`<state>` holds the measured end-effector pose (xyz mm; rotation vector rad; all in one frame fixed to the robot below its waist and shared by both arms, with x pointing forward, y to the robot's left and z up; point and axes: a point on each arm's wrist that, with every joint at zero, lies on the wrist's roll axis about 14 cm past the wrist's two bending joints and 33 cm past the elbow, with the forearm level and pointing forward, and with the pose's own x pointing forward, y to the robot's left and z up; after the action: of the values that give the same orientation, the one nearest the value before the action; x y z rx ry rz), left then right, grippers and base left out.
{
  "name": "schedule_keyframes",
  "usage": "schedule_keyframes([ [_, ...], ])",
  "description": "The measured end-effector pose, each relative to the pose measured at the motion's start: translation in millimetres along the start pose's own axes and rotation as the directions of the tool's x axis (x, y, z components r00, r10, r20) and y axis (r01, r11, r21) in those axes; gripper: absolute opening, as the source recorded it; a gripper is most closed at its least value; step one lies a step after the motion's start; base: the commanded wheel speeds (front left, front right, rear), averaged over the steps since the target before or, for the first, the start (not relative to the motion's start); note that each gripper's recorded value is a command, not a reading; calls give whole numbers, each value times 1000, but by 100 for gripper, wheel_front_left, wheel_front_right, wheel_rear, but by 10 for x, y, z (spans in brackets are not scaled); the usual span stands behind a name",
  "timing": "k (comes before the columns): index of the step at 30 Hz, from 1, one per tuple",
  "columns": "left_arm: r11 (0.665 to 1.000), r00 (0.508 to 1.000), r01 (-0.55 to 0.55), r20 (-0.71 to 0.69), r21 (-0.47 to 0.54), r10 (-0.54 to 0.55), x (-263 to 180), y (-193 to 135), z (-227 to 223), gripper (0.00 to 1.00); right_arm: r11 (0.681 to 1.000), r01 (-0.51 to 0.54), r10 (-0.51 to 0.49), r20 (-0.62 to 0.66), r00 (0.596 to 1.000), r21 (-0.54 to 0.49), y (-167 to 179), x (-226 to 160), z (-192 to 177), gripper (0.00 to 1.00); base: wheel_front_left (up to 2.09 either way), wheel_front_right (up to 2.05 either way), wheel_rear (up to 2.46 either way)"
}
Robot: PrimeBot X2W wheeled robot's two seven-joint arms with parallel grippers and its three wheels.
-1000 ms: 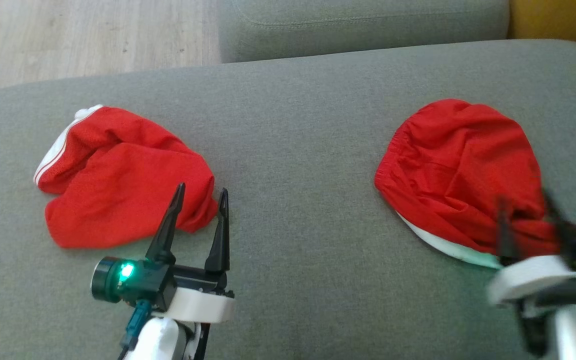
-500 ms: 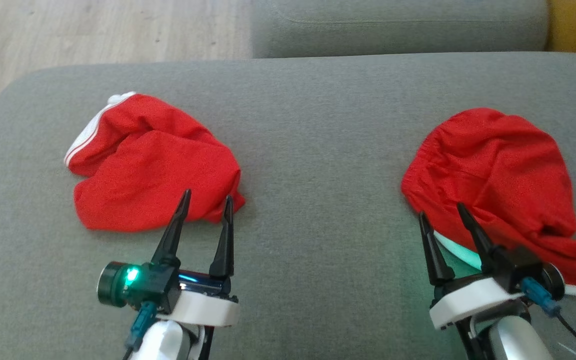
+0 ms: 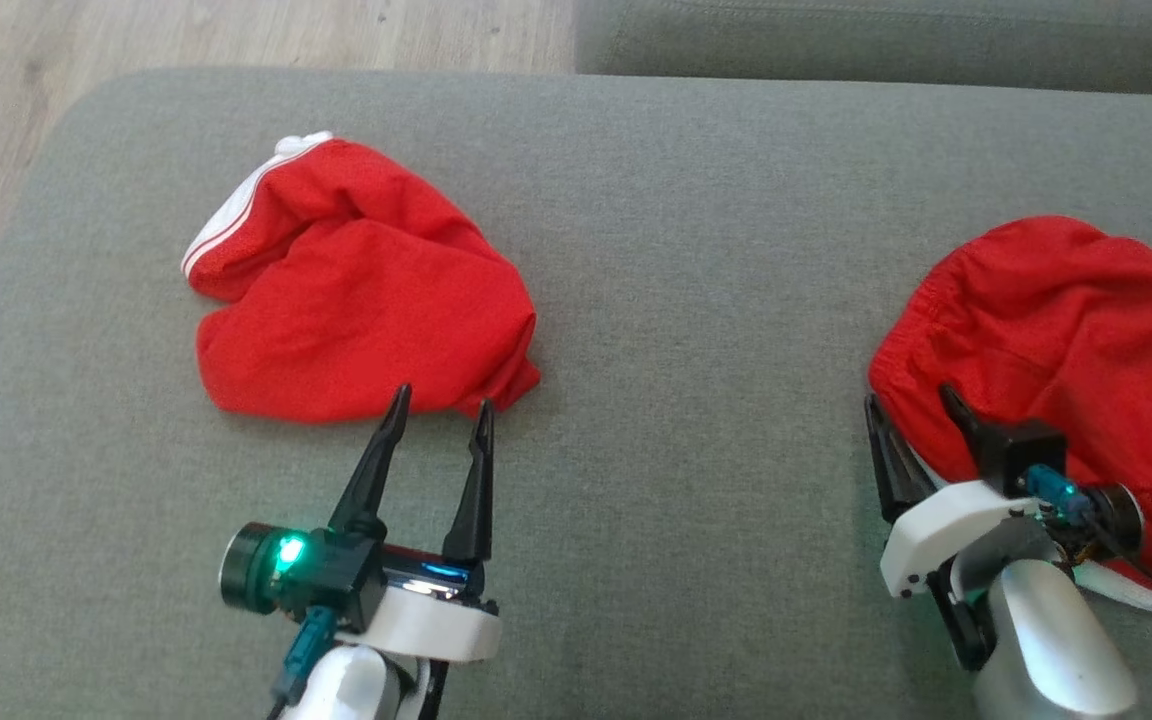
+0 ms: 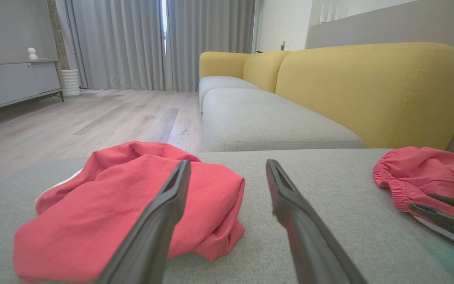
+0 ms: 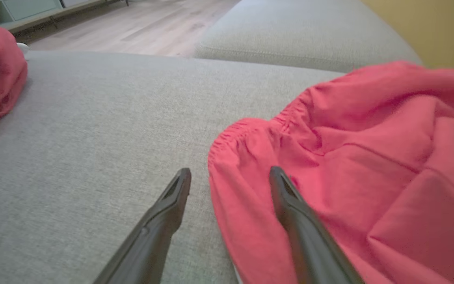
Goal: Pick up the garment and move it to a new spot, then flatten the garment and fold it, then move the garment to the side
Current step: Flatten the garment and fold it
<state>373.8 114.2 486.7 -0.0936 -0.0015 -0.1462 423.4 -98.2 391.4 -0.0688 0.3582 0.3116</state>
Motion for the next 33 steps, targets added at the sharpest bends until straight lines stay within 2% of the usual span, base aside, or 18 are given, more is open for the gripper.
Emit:
schedule_keyframes([
  [3, 1000, 1000, -10, -8, -1, 10, 3, 22, -24, 100, 999, -9, 10, -38, 999, 31, 30, 52, -104, 98, 0, 0, 0],
  [4, 1000, 1000, -10, -8, -1, 10, 3, 22, -24, 100, 999, -9, 10, -38, 999, 31, 30, 52, -104, 9, 0, 0, 0],
  [5, 1000, 1000, -10, -10, -5, 10, 6, 19, -32, 100, 999, -23, 24, -35, 999, 40, 73, 70, -106, 0, 0, 0, 0],
  [10, 1000, 999, 15, -40, -9, -16, 23, -57, -127, 100, 986, -142, 137, 58, 989, 92, 458, 129, 93, 0, 0, 0, 0],
  [14, 1000, 999, 24, -41, -15, -24, 26, -88, -128, 100, 956, -258, 243, 116, 963, 141, 839, 73, 244, 0, 0, 0, 0],
  [17, 1000, 999, 25, -44, -15, -26, 17, -95, -136, 100, 911, -375, 350, 162, 923, 171, 1212, -37, 370, 0, 0, 0, 0],
  [22, 1000, 999, 26, -38, -13, -27, 2, -98, -114, 100, 804, -536, 503, 189, 844, 256, 1756, -275, 481, 0, 0, 0, 0],
  [24, 1000, 999, 26, -38, -12, -27, -4, -99, -111, 100, 789, -556, 530, 167, 831, 263, 1781, -294, 455, 0, 0, 0, 0],
  [26, 1000, 999, 26, -39, -12, -27, -10, -101, -115, 100, 794, -551, 528, 157, 835, 256, 1705, -244, 456, 0, 0, 0, 0],
  [27, 1000, 999, 27, -40, -12, -27, -15, -102, -118, 100, 803, -539, 520, 142, 842, 254, 1646, -198, 443, 16, 0, 0, 0],
  [28, 1000, 999, 26, -41, -11, -27, -19, -102, -120, 100, 816, -523, 510, 119, 852, 246, 1585, -145, 407, 100, 0, 0, 0],
  [33, 1000, 999, 20, -45, -18, -21, -30, -87, -131, 100, 882, -447, 449, 18, 893, 148, 1298, 53, 192, 100, 0, 0, 0],
])
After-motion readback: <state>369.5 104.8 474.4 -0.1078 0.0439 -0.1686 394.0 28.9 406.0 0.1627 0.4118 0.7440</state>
